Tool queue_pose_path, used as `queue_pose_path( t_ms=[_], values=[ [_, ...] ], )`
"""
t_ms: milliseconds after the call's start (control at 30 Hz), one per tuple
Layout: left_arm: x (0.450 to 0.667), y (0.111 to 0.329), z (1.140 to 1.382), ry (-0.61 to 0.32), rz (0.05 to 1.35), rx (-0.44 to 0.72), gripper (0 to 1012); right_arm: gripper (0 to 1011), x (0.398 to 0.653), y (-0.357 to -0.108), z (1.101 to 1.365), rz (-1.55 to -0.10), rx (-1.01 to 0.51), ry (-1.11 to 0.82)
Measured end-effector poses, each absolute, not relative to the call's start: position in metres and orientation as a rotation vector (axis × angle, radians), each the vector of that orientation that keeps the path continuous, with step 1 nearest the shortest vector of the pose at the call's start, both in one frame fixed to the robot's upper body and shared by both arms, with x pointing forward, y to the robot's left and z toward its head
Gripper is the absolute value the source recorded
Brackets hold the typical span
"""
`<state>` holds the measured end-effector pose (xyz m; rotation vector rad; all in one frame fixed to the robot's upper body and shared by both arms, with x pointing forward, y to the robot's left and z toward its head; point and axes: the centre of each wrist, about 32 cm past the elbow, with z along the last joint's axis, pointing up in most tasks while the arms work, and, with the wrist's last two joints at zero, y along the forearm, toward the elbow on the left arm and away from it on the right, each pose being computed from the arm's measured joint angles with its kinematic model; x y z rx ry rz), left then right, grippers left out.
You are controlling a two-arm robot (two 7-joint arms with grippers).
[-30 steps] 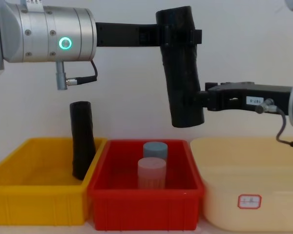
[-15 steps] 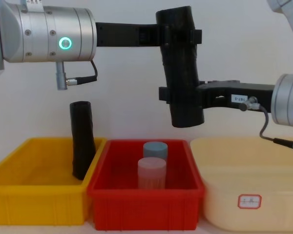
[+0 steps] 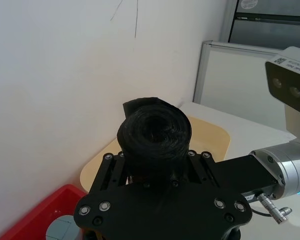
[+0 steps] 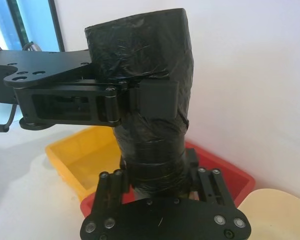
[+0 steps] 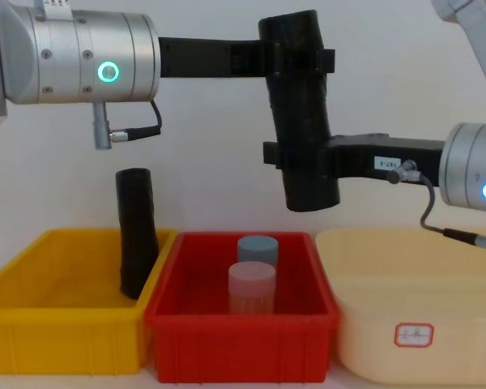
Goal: Pick up the garbage bag with the one hand and transfer it to the other hand.
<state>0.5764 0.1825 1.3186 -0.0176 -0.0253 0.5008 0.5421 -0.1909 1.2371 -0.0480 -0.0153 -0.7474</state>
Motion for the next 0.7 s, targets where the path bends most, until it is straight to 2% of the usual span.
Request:
queue_pose_path(
  t_ms=[167,300,400,433,500,567,633,700],
  values=[
    [0.5764,0.1825,1.3186,-0.025,0.501,-0.018,448,538,0.5428,-0.1904,1.2371,-0.746,-0.047,-0.015],
    [0.5764,0.1825,1.3186,-0.025,0.501,-0.018,452,529,0.5428,-0.1903,1.2371,-0.745,-0.046,-0.015],
    [0.5764,0.1825,1.3186,-0.025,0.501,-0.018,536,529,0.5428,-0.1905,1.2369,-0.746,-0.045,-0.016],
    [0.5764,0.1825,1.3186,-0.025,0.501,-0.018,592,528,0.5425,-0.1906,1.2366,-0.747,-0.043,-0.016],
    [0.5764,0.1825,1.3186,-0.025,0.501,-0.018,619,528,0.5423,-0.1906,1.2364,-0.749,-0.041,-0.016],
    [0.5764,0.1825,1.3186,-0.025,0.501,-0.018,700,528,0.5419,-0.1909,1.2361,-0.755,-0.038,-0.017],
    [0.5764,0.1824,1.3186,-0.025,0.501,-0.018,723,528,0.5415,-0.1914,1.236,-0.762,-0.034,-0.016],
    [0.5764,0.1825,1.3186,-0.025,0.501,-0.018,797,528,0.5412,-0.1919,1.2359,-0.768,-0.031,-0.017]
  ],
)
